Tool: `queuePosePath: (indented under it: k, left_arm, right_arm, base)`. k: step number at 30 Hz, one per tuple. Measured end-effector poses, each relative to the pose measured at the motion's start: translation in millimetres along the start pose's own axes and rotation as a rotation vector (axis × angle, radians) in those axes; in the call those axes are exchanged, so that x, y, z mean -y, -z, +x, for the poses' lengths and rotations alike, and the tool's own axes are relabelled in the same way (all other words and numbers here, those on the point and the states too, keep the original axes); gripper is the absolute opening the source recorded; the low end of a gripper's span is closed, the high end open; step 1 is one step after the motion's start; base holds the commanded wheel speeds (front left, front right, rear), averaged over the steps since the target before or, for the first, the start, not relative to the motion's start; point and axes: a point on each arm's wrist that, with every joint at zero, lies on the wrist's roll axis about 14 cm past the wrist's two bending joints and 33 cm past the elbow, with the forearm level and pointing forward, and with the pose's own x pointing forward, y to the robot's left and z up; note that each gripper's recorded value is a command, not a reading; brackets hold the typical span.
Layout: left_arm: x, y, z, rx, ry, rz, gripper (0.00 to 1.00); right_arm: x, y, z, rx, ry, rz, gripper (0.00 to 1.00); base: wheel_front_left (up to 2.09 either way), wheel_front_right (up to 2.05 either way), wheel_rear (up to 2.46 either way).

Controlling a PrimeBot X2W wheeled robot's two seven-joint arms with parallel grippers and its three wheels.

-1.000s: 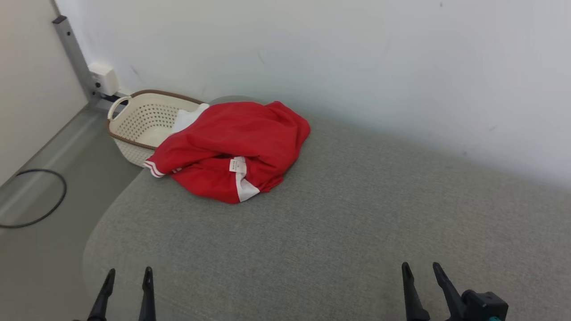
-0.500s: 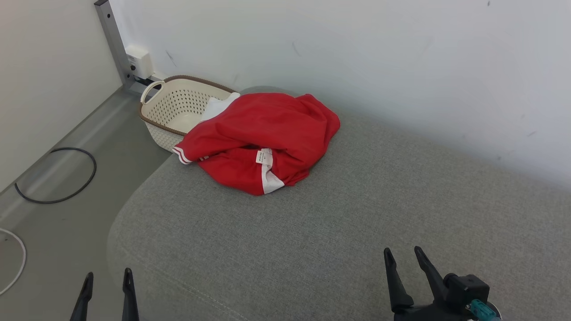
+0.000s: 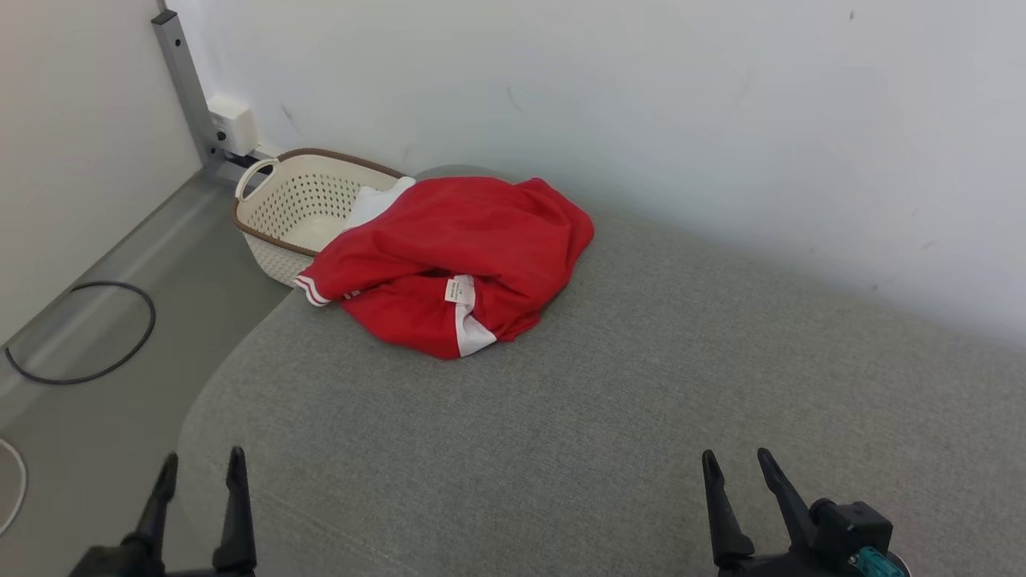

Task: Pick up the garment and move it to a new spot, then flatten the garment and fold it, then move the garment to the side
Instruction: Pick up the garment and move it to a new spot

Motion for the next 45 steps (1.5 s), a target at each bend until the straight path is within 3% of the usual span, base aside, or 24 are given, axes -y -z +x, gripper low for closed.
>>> queuePosePath:
  k: [9,19,25,27,29,33,45]
  left_arm:
    - [24.7,-32.3,65.7,0.081,0.092,-0.079,1.00]
    - [90.8,-21.4,150.0,0.026,0.235,-0.068,1.00]
    - [134.8,8.7,190.5,-0.082,0.324,-0.034,1.00]
    - [150.9,21.9,201.5,-0.142,0.336,-0.124,1.00]
    - [166.2,37.6,208.1,-0.189,0.381,-0.066,1.00]
    - [190.5,66.2,218.1,-0.271,0.427,-0.059,1.00]
    - [226.1,147.6,226.9,-0.544,0.482,0.027,1.00]
  right_arm:
    - [12.7,-21.9,-4.8,0.062,0.038,-0.029,1.00]
    - [85.4,-35.9,-27.1,0.116,0.247,-0.035,1.00]
    - [120.5,-22.1,-52.1,0.091,0.365,-0.008,1.00]
    - [131.3,-19.7,-58.9,0.087,0.400,-0.007,1.00]
    - [139.3,-13.4,-66.6,0.072,0.430,0.003,1.00]
    - [155.6,-10.3,-76.7,0.065,0.481,-0.001,1.00]
    - [179.6,4.9,-101.3,0.022,0.575,0.008,1.00]
  base:
    - [0.00,0.00,0.00]
    - [0.00,0.00,0.00]
    - [0.00,0.00,0.00]
    - [0.00,0.00,0.00]
    - [0.00,0.00,0.00]
    - [0.00,0.00,0.00]
    - [0.00,0.00,0.00]
